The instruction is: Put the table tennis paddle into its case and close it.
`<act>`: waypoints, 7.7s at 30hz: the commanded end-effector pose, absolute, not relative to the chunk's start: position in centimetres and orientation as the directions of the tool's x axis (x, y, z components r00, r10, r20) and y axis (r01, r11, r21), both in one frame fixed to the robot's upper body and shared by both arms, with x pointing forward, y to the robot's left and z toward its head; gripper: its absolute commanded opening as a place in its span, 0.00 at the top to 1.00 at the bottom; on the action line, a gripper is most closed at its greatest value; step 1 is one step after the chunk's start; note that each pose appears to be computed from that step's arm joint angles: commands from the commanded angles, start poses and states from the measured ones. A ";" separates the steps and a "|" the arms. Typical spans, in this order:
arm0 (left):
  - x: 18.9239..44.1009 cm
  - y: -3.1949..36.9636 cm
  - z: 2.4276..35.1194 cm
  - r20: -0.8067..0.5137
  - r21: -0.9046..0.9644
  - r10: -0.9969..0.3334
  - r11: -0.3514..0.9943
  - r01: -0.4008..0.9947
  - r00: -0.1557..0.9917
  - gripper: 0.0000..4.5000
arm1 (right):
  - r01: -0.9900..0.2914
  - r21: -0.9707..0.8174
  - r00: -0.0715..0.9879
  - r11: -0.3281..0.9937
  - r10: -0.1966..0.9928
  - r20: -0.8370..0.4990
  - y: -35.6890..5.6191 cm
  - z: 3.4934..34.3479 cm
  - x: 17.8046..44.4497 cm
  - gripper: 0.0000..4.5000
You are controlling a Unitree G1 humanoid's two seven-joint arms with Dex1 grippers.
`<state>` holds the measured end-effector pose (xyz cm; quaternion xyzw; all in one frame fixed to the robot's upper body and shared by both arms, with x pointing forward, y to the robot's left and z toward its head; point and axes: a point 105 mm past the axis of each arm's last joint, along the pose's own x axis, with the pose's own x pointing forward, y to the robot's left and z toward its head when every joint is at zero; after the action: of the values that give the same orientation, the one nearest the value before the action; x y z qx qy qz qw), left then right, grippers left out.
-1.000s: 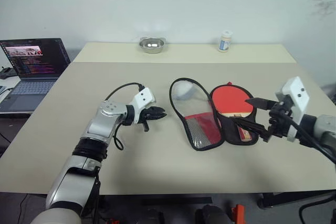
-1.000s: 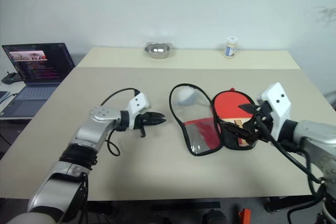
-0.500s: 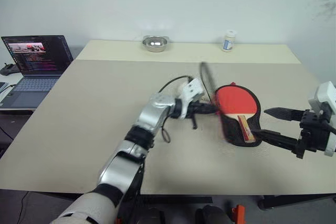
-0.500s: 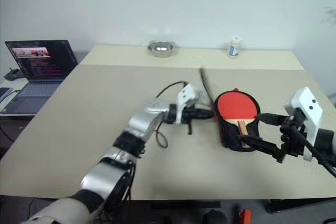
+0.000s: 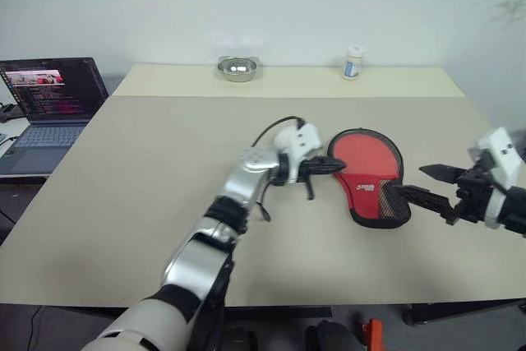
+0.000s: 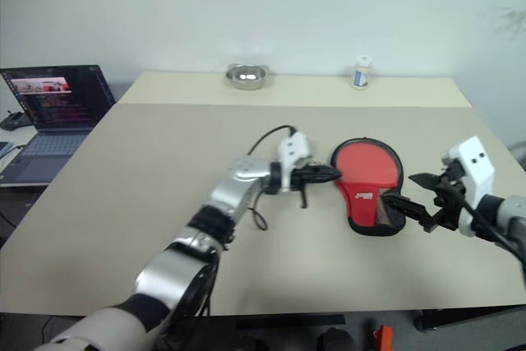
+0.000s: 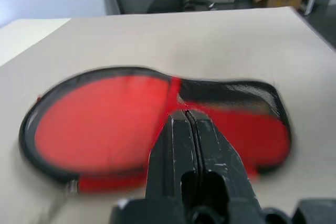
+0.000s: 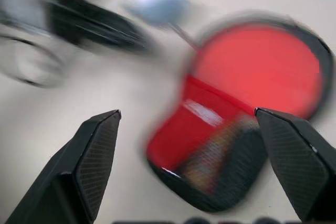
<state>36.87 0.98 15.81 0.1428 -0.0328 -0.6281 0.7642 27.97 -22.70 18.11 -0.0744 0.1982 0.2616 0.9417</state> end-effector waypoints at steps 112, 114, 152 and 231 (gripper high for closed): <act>32.6 11.4 21.5 -0.171 0.263 -0.936 0.257 0.930 0.307 1.00 | -0.811 -0.054 0.574 0.582 0.775 -0.263 -10.6 17.8 27.9 0.01; 33.0 12.3 21.9 -0.181 0.275 -0.921 0.289 0.917 0.344 1.00 | -0.813 -0.059 0.572 0.579 0.776 -0.267 -9.3 16.7 29.2 0.01; 40.7 14.1 13.6 -0.470 0.206 -0.789 0.336 0.919 0.395 0.25 | -0.800 -0.112 0.589 0.590 0.734 -0.339 -5.0 9.6 31.5 0.00; 39.3 -11.7 20.6 -0.243 0.598 -0.880 0.195 0.777 0.408 0.01 | -0.828 -0.047 0.471 0.559 0.647 -0.600 -6.0 3.8 29.3 0.00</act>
<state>39.71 -10.79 18.49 0.3657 -0.0438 -0.5346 0.7607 29.98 -4.79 7.86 -0.1749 0.1809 0.4558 0.8537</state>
